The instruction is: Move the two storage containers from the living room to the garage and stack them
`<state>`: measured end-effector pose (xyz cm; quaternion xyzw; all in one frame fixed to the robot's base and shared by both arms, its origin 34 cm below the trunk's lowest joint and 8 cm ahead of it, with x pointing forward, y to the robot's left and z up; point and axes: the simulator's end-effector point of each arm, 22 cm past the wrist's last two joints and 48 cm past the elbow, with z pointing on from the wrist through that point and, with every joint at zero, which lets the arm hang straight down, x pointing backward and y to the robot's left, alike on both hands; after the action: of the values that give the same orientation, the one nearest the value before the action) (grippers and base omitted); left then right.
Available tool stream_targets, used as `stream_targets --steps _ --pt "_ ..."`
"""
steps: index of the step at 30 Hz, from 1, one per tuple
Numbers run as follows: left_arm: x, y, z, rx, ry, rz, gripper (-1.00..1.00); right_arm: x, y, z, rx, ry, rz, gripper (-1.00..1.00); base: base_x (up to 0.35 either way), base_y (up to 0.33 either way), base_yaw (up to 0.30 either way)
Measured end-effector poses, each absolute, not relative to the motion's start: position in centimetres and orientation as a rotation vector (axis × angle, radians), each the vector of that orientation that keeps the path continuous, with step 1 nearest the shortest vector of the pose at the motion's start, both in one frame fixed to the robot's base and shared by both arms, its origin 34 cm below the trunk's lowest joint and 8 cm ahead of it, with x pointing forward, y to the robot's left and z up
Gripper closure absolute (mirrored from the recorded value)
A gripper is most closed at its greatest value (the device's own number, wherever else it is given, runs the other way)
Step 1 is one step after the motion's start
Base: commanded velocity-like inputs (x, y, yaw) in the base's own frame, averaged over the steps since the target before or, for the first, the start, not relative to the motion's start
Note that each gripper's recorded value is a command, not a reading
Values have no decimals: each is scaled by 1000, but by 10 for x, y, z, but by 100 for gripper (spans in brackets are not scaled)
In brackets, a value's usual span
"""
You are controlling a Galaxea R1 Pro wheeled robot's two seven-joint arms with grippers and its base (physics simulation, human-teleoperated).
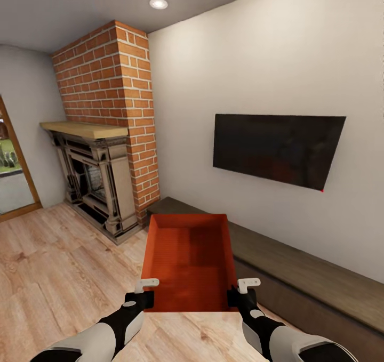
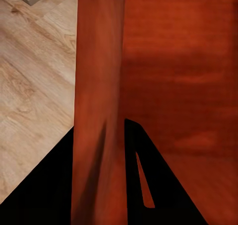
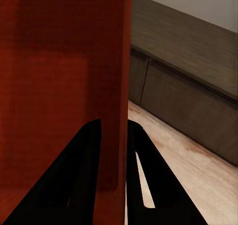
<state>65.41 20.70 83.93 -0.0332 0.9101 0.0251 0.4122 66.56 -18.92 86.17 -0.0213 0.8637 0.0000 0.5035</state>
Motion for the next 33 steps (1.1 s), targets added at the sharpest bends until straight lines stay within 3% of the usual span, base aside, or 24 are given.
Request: stream_targets --steps 33 --pt "658 207 851 -86 2268 62 100 669 -189 874 -53 2064 -1 100 0 0 0"
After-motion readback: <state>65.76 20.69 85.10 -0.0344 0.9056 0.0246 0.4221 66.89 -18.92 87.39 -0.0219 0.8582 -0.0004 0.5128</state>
